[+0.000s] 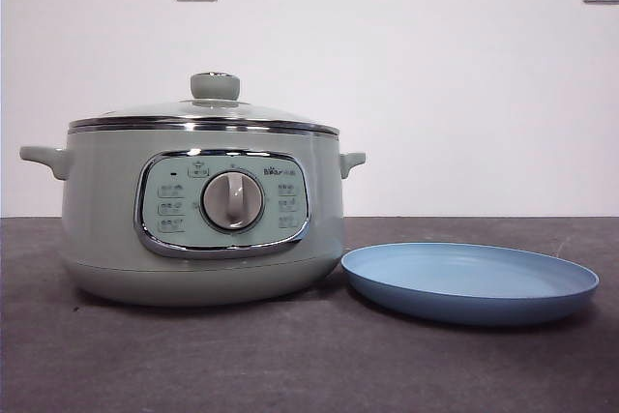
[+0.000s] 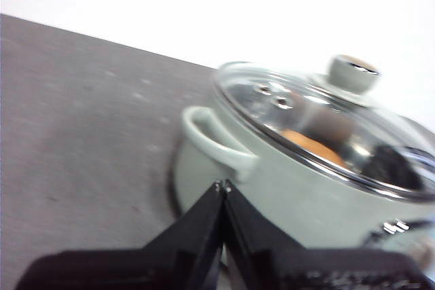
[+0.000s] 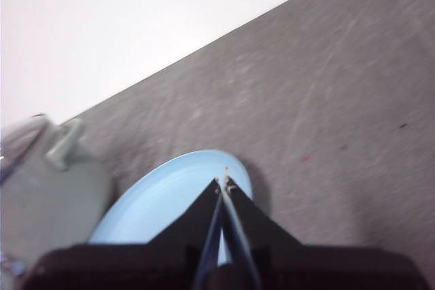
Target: Take the potato out from the steamer,put the potato on the plate,close the lid
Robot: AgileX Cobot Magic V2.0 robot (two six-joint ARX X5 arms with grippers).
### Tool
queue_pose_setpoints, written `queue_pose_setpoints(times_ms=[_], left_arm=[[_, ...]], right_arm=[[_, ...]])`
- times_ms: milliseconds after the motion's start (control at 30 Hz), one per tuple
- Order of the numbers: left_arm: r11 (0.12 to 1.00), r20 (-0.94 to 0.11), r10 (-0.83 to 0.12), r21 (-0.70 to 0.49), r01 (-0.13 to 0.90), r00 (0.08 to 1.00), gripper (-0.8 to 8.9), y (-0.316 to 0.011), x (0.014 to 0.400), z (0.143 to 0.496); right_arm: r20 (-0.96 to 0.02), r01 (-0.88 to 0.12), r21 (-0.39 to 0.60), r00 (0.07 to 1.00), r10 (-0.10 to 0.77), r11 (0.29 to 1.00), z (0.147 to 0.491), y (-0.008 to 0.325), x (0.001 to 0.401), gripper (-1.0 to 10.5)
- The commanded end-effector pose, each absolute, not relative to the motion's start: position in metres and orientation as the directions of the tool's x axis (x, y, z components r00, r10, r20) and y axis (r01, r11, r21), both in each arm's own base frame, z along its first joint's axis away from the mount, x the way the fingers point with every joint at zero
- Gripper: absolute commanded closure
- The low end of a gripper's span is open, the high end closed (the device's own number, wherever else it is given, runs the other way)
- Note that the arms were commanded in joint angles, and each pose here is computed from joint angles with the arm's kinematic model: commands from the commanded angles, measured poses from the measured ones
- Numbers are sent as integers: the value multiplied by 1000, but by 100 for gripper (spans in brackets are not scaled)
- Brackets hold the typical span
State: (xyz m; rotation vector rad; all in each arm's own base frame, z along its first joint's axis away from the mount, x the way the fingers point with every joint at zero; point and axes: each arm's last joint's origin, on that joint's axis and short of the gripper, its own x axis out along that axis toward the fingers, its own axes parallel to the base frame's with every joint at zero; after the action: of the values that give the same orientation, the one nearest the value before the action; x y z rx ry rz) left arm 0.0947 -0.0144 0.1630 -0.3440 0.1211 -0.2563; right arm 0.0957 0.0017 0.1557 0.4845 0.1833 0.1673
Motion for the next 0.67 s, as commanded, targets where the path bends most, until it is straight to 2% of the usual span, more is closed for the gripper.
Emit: queue_pose_setpoints(times_ms=[33, 200, 433, 533, 667], left_arm=[[888, -101, -322, -377, 263, 941, 820, -17, 92, 171], [885, -111, -335, -377, 273, 935, 820, -18, 87, 194], [888, -78, -336, -360, 288, 939, 820, -18, 89, 243], [897, -77, -350, -313, 311, 934, 820, -19, 93, 267], [905, -74, -375, -248, 347, 924, 820, -21, 101, 302]], right_arm=[[-96, -144, 509, 970, 222, 849, 172, 2, 94, 958], [-74, -160, 478, 972, 221, 864, 207, 2, 94, 958], [-85, -185, 352, 970, 229, 918, 273, 2, 108, 958], [-95, -205, 291, 966, 242, 934, 304, 3, 118, 958], [-116, -287, 238, 940, 320, 928, 344, 8, 134, 958]])
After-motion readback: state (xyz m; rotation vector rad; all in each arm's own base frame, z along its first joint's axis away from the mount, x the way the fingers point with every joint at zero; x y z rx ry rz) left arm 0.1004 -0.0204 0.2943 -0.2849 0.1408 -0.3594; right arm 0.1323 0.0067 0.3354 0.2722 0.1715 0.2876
